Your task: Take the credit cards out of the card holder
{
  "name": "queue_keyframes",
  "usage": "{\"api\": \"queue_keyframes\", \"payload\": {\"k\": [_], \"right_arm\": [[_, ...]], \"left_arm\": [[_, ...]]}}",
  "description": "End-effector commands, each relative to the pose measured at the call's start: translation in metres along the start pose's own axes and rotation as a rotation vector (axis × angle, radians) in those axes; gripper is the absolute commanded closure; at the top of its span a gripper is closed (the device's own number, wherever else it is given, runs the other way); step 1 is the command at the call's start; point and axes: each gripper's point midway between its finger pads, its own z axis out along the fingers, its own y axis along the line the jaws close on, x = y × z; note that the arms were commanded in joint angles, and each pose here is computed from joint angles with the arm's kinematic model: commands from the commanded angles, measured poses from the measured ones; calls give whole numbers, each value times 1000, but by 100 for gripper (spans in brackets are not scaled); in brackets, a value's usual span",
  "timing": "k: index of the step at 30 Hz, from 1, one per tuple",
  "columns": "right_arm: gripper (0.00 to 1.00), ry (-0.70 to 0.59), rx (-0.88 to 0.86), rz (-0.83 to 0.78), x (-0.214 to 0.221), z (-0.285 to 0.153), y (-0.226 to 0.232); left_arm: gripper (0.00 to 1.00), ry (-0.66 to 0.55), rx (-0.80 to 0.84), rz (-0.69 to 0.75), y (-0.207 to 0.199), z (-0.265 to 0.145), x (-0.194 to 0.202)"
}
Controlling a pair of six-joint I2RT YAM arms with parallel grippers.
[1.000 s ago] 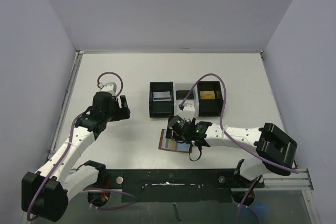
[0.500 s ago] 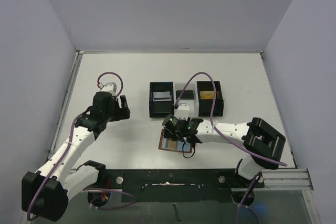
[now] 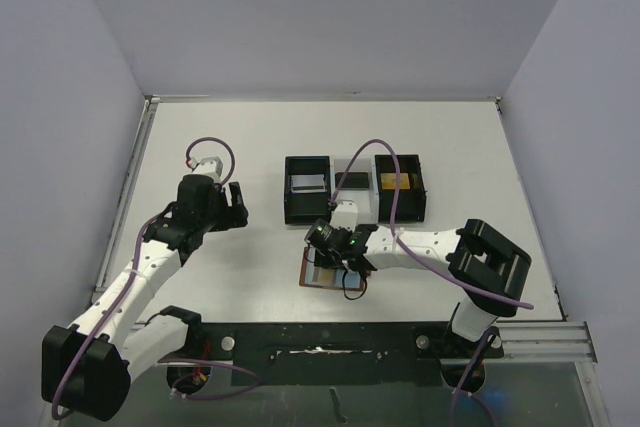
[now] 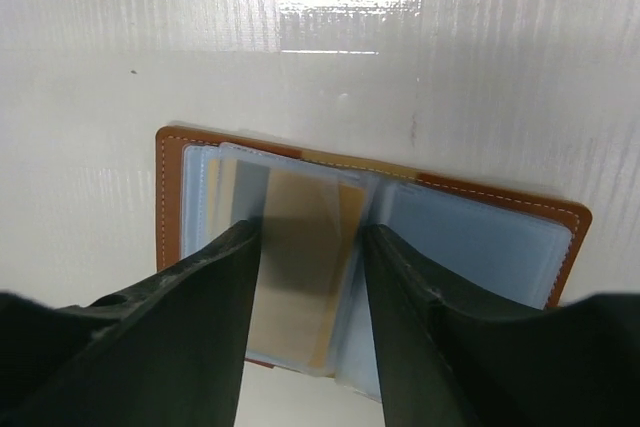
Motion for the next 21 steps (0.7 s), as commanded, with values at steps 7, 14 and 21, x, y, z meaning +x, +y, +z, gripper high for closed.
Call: {"api": "queue_keyframes", "payload": {"k": [7, 14, 21], "right_arm": [[77, 3, -65, 68, -5, 2, 1], [98, 40, -137, 101, 0, 9, -3], [100, 80, -228, 179, 4, 14, -11]], "left_arm": [[27, -74, 28, 2, -8, -4, -26], [27, -55, 115, 3, -24, -4, -22], [31, 48, 438, -108, -79, -17, 1]]}}
